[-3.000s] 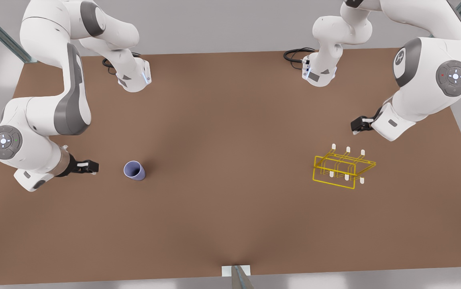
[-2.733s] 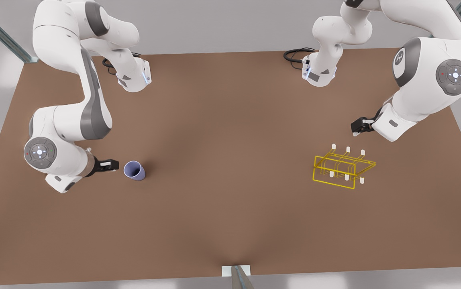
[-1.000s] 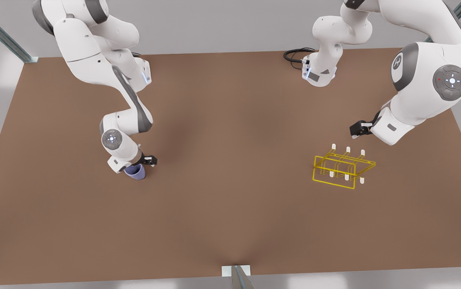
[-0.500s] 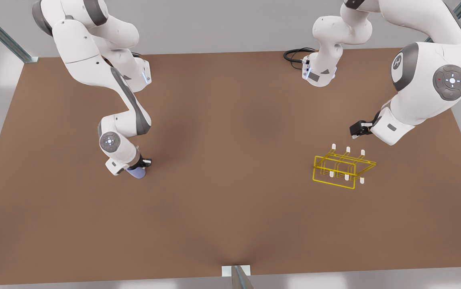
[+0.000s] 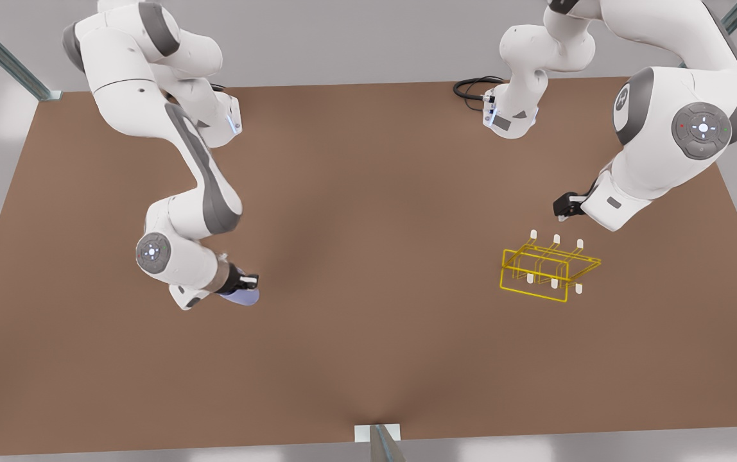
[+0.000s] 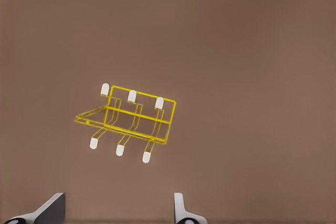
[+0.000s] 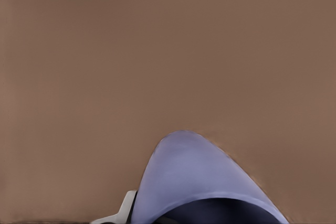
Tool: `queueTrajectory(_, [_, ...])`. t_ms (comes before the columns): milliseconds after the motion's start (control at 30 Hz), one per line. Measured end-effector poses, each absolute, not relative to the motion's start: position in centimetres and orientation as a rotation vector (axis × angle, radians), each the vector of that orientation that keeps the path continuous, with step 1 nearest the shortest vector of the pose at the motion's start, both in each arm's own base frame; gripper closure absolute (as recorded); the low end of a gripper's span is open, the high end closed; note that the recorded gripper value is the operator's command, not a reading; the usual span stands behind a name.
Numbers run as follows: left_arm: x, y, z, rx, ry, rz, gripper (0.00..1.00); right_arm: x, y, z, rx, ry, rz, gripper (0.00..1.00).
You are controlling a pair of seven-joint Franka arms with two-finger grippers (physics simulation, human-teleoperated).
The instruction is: Place the cup on the cup holder
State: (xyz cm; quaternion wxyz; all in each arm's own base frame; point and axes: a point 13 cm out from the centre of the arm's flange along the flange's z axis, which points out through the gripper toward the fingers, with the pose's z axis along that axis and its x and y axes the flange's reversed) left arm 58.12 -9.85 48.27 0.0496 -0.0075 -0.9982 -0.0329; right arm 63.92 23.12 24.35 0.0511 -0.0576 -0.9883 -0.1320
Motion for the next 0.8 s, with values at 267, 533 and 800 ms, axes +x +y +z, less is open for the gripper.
queueTrajectory(267, [58.1,-9.9,48.2,-0.024,-3.039,-0.102,0.00,63.7,36.1,24.5,-0.254,-2.525,-0.974,0.79])
queueTrajectory(533, [58.1,-9.9,48.1,-0.024,-3.037,-0.103,0.00,62.2,52.9,22.8,-0.242,-1.870,-1.569,0.79])
queueTrajectory(800, [58.2,-9.9,48.0,-0.024,-3.037,-0.104,0.00,56.7,64.4,24.3,-0.194,-1.609,-1.790,0.79])
